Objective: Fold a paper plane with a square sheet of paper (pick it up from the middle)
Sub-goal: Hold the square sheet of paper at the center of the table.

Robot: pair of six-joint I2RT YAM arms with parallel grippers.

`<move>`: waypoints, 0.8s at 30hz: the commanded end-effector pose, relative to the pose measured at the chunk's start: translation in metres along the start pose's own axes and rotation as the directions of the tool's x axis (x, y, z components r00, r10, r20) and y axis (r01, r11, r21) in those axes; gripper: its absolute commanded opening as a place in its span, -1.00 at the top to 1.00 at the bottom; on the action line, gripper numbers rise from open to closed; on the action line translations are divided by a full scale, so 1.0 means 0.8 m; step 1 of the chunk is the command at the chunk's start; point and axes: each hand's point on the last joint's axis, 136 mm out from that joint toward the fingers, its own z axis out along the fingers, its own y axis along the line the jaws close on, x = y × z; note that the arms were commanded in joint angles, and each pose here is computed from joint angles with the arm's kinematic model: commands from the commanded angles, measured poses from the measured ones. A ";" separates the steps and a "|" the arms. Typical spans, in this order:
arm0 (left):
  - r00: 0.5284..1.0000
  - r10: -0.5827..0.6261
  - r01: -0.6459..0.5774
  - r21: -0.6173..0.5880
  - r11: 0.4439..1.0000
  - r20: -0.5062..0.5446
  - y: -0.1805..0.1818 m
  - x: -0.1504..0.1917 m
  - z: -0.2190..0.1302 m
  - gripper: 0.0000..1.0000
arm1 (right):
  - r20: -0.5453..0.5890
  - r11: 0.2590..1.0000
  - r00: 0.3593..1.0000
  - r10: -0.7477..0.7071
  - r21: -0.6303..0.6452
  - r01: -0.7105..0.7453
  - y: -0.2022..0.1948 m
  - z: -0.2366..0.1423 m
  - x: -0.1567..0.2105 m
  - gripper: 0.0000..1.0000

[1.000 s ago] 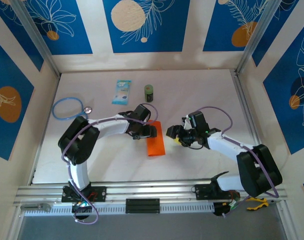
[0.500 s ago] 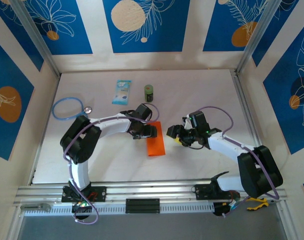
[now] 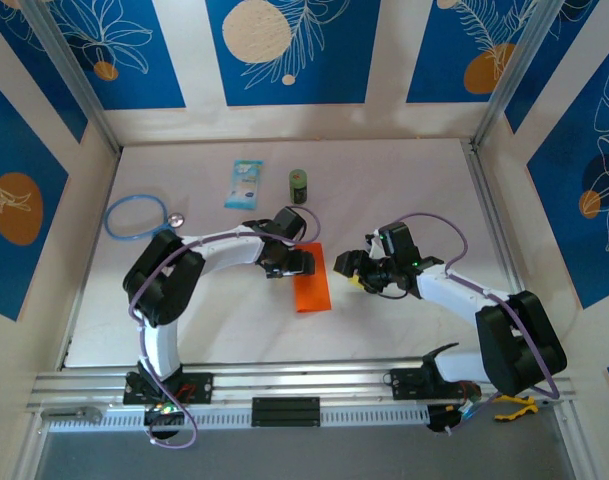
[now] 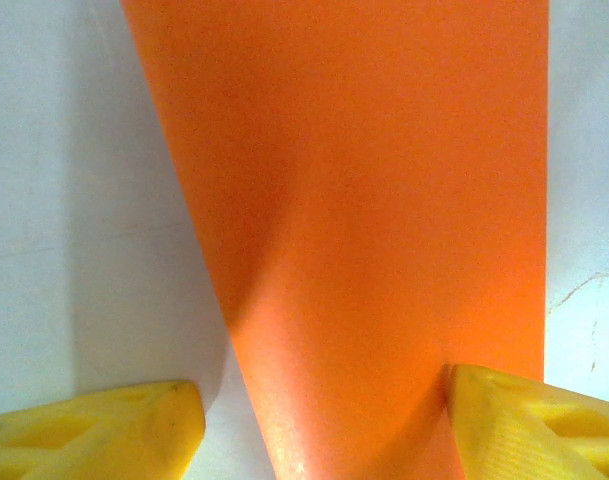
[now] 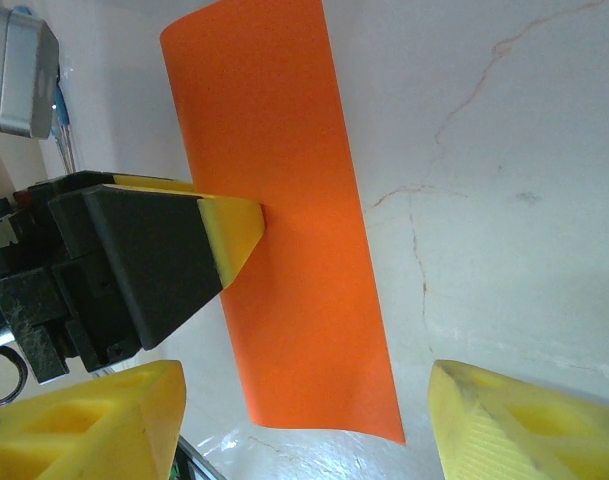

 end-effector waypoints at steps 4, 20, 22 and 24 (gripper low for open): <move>0.994 0.012 -0.021 -0.088 0.996 -0.106 0.035 0.040 0.056 -0.44 | -0.016 1.000 1.000 0.019 -0.005 -0.019 -0.004 -0.001 0.005 -0.14; 0.993 0.038 -0.046 -0.068 0.997 -0.111 0.030 0.042 0.059 -0.44 | -0.067 0.999 0.997 0.027 0.038 -0.025 0.000 0.028 -0.004 0.64; 0.993 0.040 -0.048 -0.068 0.997 -0.115 0.030 0.043 0.060 -0.44 | -0.067 0.999 0.997 0.031 0.047 -0.028 -0.003 0.028 -0.003 0.64; 0.992 0.044 -0.052 -0.062 0.997 -0.116 0.029 0.044 0.060 -0.44 | -0.065 0.998 0.997 0.034 0.054 -0.030 -0.005 0.028 -0.003 0.64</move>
